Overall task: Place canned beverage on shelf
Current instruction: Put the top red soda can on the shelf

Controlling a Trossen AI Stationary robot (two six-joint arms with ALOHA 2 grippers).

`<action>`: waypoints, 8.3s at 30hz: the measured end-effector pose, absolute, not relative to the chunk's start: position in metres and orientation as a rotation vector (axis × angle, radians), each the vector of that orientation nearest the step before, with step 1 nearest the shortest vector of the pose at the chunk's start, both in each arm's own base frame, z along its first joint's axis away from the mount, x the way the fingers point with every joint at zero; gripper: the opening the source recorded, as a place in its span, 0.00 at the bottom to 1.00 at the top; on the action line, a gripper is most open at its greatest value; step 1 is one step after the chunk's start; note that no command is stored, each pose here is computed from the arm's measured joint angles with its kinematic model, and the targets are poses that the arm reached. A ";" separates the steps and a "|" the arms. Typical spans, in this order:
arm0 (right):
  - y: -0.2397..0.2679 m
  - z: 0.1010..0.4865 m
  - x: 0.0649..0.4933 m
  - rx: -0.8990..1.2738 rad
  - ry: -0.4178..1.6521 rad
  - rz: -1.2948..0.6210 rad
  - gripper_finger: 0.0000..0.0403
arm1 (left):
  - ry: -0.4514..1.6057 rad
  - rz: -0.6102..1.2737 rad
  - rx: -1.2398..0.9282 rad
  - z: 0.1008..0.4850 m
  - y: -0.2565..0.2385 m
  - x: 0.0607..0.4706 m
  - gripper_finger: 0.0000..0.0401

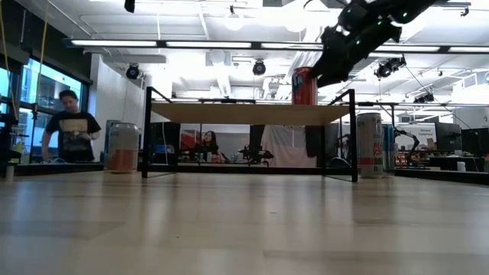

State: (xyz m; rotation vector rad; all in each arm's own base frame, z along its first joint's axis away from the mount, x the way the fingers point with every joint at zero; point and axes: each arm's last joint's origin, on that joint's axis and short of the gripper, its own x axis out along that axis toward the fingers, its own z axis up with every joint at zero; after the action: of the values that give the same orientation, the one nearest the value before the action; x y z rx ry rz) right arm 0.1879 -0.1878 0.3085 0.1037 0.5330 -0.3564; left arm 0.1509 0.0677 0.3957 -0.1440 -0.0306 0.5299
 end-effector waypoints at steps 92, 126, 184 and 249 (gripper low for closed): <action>-0.139 0.266 0.293 0.401 0.174 -1.268 0.74 | -0.036 0.480 0.017 0.401 0.063 0.144 0.00; -0.231 0.282 0.211 0.213 0.364 -0.196 0.74 | -0.158 0.471 -0.103 0.411 0.061 0.140 0.00; -0.230 0.282 0.201 0.215 0.431 -0.281 0.97 | -0.118 0.445 -0.166 0.405 0.063 0.147 0.00; -0.059 0.267 0.277 0.495 0.208 -1.313 0.98 | -0.107 0.451 -0.022 0.408 0.061 0.141 0.00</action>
State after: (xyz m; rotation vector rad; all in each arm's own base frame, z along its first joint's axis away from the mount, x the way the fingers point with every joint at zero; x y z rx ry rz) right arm 0.2766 -0.0589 0.2673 0.4951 0.2084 -1.3126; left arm 0.1409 0.0610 0.4077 -0.0225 -0.1075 0.4512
